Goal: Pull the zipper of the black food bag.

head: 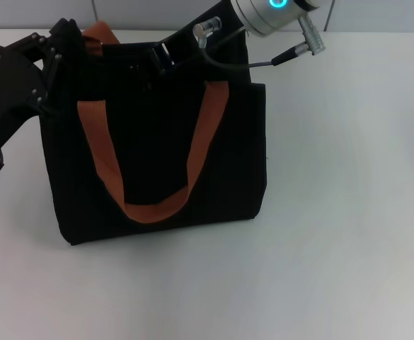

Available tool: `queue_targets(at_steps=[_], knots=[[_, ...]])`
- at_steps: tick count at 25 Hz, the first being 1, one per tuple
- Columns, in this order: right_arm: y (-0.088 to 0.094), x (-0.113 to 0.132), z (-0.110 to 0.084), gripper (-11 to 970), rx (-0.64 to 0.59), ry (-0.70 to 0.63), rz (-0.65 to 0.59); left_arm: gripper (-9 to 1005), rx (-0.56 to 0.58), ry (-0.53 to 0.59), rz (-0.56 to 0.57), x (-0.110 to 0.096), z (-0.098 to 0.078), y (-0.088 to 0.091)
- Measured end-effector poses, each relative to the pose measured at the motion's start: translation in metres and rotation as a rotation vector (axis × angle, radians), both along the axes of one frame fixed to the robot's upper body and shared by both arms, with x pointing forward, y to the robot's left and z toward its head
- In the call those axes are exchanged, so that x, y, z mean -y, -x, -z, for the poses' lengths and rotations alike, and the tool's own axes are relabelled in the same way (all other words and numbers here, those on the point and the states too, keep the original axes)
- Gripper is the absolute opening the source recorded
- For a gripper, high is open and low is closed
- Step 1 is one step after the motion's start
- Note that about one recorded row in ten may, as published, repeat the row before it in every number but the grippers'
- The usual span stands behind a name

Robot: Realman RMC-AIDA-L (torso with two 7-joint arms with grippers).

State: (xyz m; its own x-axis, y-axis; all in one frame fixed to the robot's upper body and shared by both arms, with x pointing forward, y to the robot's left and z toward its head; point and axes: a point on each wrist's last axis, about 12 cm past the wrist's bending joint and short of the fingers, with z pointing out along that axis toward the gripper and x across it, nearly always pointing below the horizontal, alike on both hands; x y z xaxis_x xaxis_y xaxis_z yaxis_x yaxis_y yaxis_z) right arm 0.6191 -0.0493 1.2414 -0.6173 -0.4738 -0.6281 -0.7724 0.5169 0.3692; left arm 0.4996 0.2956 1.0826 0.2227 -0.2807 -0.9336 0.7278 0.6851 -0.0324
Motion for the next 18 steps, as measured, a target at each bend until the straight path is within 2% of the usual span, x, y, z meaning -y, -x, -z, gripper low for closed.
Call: queue_targets(at_steps=[18], knots=[[0.006, 0.021, -0.008, -3, 0.022, 0.083, 0.126, 133, -0.004, -0.001, -0.040, -0.006, 0.000, -0.001]])
